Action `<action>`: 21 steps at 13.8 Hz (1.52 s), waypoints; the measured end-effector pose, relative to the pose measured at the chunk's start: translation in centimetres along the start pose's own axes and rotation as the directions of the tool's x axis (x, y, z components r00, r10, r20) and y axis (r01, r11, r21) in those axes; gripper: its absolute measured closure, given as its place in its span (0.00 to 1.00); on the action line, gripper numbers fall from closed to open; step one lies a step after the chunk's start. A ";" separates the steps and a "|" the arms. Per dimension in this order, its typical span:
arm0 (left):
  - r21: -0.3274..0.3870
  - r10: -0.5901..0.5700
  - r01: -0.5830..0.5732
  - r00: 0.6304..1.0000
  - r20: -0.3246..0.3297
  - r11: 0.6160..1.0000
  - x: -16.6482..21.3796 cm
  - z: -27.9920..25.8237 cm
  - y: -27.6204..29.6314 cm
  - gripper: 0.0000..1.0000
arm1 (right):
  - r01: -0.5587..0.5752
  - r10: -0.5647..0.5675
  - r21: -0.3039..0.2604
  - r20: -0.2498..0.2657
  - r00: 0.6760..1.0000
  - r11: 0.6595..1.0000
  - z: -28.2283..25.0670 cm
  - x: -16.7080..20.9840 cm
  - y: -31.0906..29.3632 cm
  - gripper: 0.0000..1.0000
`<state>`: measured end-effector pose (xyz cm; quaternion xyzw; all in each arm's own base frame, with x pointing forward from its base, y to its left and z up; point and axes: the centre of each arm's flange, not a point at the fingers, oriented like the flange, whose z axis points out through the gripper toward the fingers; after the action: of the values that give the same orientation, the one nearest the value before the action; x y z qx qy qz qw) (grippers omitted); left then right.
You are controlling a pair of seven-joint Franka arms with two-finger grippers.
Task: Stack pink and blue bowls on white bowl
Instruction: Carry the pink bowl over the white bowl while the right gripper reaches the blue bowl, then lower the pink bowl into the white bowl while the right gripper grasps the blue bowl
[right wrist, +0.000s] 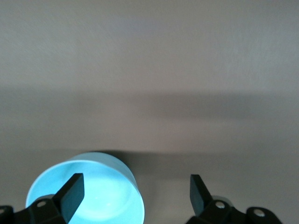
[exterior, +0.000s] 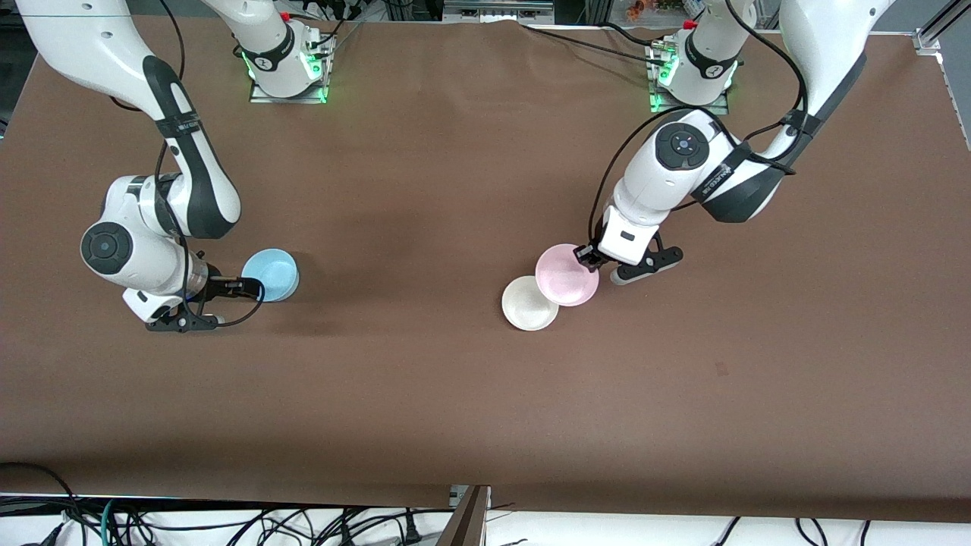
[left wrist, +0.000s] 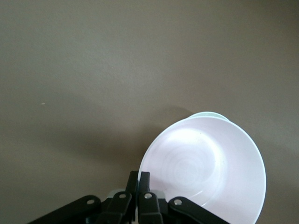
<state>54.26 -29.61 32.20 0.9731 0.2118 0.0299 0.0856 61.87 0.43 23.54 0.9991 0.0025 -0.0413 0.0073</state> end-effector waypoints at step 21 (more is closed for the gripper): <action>0.022 -0.126 0.127 0.991 -0.048 0.992 -2.3 8.3 5.3 0.97 | -0.023 0.019 0.078 0.050 0.999 0.997 0.4 -2.4 -0.1 0.98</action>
<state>55.08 -36.58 24.92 0.9577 0.2754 0.0445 0.0703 59.45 0.52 23.29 0.9973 -0.0099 -0.0661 -0.0317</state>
